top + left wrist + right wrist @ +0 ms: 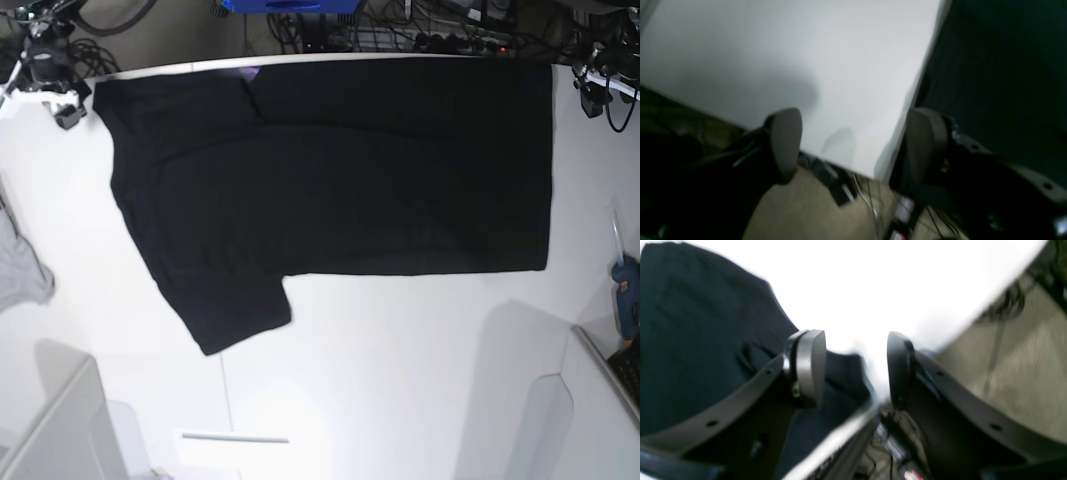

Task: Fold the T-shirt properly
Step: 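Release both corners and move both grippers toward the shirt's hem corners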

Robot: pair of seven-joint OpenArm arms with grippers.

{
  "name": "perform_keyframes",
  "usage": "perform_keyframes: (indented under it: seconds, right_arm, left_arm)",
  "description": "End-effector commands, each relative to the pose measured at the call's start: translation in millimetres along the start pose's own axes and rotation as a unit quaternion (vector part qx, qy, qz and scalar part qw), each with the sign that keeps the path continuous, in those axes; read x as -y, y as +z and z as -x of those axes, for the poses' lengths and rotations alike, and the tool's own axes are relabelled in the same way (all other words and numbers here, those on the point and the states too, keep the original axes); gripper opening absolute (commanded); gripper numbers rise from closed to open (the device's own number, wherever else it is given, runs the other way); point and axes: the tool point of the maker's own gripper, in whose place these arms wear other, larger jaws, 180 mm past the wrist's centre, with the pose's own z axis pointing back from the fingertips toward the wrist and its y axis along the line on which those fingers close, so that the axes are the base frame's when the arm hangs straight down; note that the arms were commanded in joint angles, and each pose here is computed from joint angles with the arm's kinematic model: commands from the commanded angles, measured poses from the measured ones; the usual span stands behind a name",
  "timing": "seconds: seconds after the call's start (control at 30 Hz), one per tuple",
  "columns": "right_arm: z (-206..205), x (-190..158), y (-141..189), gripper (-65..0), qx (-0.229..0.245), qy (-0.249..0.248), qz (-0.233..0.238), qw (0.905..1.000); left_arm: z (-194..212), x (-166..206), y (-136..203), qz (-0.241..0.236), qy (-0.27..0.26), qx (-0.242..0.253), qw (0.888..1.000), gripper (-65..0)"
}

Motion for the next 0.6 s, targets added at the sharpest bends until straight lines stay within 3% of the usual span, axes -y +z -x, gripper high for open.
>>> perform_keyframes:
  seconds: [0.0,0.07,0.3,0.47,0.57]
  right_arm:
    - [-20,-11,-1,-36.3,0.025,0.017,-0.018,0.9994]
    - [-27,-30,-9,-36.3,0.028,0.031,-0.041,0.9983]
    - [-49,-64,-21,-36.5,0.052,0.042,-0.081,0.9945]
    - [-70,-85,-27,-36.5,0.065,0.045,-0.103,0.9915]
    - [-75,-104,-36,-36.6,0.048,0.058,-0.125,0.9894]
  left_arm:
    - [-14,3,2,0.004,-0.009,0.020,1.000,-18.3]
    - [-29,4,0,0.005,-0.015,0.037,0.999,-23.0]
    - [-56,-4,-9,-0.038,-0.042,0.059,0.997,-62.9]
    - [-76,-1,-16,-0.052,-0.050,0.078,0.994,-65.0]
    - [-89,18,-28,-0.038,-0.100,0.073,0.992,-65.0]
